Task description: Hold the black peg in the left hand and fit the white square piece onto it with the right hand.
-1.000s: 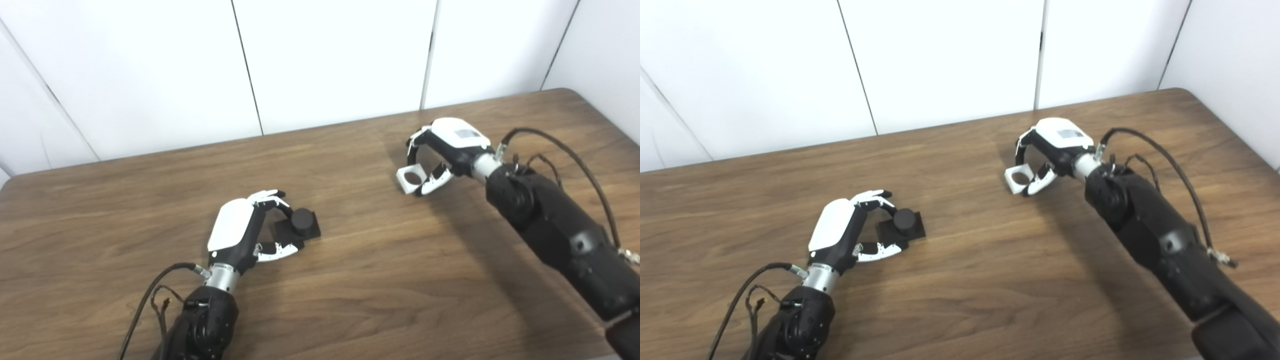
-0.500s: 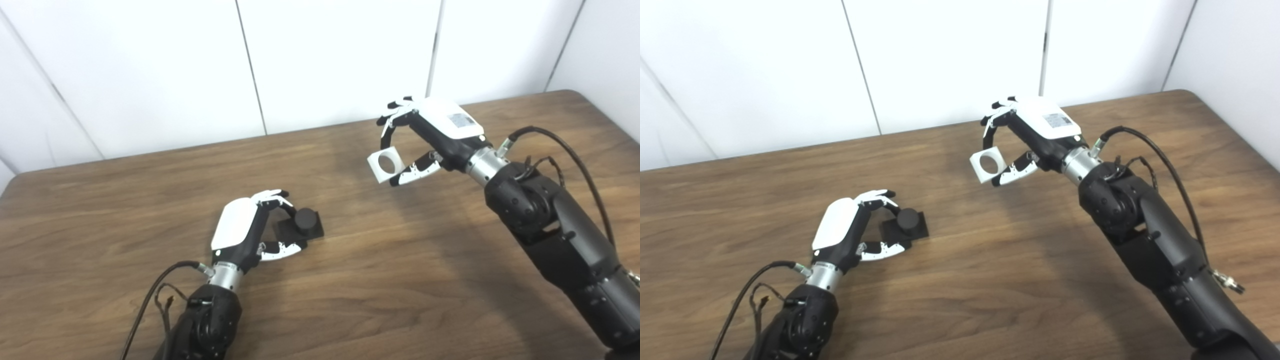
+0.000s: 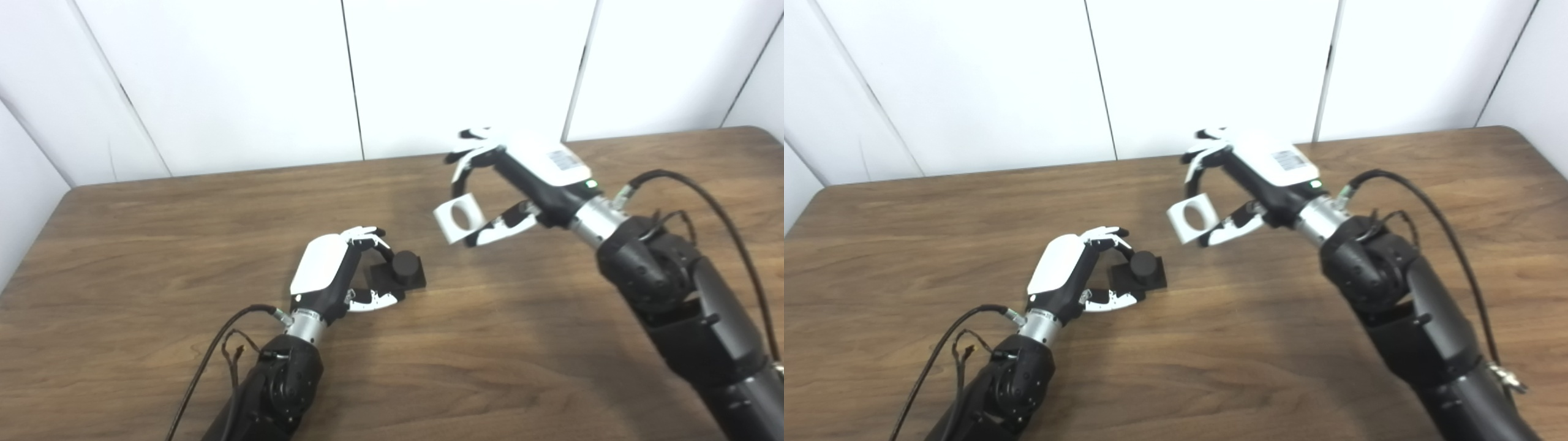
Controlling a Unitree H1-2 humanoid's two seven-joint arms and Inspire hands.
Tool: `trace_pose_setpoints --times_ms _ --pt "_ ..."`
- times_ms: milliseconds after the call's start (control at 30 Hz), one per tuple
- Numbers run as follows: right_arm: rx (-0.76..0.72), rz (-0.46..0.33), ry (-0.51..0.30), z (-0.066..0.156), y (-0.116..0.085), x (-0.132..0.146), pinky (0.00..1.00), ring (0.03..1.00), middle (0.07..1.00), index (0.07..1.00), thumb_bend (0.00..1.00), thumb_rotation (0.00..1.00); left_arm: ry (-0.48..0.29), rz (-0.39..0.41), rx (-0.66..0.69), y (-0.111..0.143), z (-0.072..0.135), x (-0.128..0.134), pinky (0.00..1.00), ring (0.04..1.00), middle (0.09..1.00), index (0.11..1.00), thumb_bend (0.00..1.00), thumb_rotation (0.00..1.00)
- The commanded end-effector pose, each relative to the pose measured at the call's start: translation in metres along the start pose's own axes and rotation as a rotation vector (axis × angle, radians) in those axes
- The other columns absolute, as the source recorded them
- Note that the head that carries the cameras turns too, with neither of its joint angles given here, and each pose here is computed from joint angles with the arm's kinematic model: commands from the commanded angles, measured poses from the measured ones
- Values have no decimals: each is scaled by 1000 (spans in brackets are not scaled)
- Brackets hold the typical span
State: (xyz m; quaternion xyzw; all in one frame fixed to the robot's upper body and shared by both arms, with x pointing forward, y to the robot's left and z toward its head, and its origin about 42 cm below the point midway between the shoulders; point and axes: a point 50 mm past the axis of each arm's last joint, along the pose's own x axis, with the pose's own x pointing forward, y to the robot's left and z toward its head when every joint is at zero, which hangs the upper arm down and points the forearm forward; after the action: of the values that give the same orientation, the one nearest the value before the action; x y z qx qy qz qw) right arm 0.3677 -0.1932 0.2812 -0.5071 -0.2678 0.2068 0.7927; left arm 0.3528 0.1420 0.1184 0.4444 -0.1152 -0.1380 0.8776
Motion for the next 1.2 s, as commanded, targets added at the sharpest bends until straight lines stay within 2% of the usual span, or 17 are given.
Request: trace_pose_setpoints --times_ms 0,167,500,933,1167 --pt "-44 -54 -89 17 -21 12 909 911 776 479 521 148 79 -167 54 -29 -13 -16 814 861 820 493 511 87" --pt "-16 -27 -90 26 -5 20 989 903 767 479 521 146 76 -167 53 -29 -12 -16 816 861 822 493 511 86" --pt "-31 44 -83 31 22 42 1000 916 772 479 520 145 75 -164 49 -29 -13 -17 824 862 823 492 511 85" --pt "-54 81 -75 18 29 48 996 899 771 479 520 145 78 -164 49 -29 -13 -19 821 863 825 493 510 87" --pt "-59 79 -50 13 23 44 1000 905 770 479 520 144 76 -158 47 -28 -16 -20 818 860 820 492 511 86"
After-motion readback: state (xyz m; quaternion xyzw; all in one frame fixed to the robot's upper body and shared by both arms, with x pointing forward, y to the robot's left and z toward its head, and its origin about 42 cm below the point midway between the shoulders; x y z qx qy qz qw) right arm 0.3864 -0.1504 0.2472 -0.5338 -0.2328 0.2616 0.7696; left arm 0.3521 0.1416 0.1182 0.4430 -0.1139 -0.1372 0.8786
